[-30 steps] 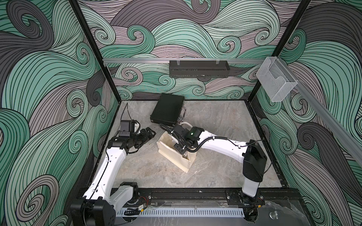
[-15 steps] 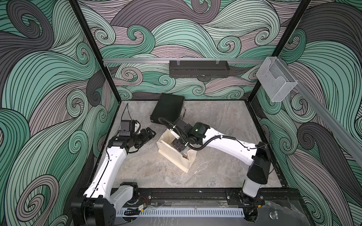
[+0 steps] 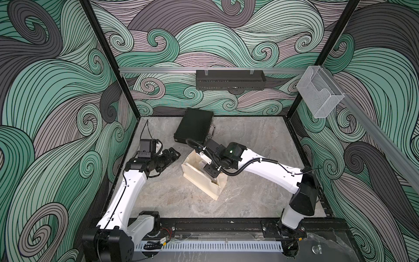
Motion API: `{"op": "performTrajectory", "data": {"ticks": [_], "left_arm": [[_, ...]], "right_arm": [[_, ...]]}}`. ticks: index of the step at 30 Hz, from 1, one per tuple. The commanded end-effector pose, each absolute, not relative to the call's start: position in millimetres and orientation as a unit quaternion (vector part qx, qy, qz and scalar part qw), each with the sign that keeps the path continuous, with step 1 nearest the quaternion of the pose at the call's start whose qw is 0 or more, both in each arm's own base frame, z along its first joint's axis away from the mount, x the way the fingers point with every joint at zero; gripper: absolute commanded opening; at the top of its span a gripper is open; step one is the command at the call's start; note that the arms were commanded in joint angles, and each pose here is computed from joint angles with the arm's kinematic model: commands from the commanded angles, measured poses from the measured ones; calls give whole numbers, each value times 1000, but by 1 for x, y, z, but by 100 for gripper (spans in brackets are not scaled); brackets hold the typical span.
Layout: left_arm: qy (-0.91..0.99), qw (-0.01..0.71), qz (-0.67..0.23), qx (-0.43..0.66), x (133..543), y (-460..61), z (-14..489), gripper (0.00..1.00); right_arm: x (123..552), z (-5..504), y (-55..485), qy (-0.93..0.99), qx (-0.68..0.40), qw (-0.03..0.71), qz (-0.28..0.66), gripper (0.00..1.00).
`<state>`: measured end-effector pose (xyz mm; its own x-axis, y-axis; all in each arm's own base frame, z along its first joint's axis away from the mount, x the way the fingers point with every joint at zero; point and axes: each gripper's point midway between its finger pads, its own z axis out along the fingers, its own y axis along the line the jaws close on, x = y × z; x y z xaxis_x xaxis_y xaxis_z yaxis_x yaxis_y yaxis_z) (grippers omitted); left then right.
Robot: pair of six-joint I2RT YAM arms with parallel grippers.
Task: Put the compass set into the canvas bag
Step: Place the compass set in the canvas bag.
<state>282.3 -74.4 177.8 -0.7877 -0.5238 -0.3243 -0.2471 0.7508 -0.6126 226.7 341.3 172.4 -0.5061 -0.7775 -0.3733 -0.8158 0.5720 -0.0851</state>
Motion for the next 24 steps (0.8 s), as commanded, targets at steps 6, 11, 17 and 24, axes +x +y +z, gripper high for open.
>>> {"op": "performTrajectory", "data": {"ticks": [6, 11, 17, 24], "left_arm": [[899, 252, -285, -217, 284, -73, 181, 86], [900, 252, -282, -216, 283, -72, 181, 86], [900, 253, -281, -216, 283, -72, 181, 86], [901, 251, -282, -215, 282, -73, 180, 86]], "right_arm": [[223, 139, 329, 878, -461, 132, 6, 48], [223, 131, 345, 877, -464, 119, 26, 40], [225, 146, 365, 872, -464, 140, 63, 40], [227, 155, 373, 871, -461, 150, 77, 58]]}}
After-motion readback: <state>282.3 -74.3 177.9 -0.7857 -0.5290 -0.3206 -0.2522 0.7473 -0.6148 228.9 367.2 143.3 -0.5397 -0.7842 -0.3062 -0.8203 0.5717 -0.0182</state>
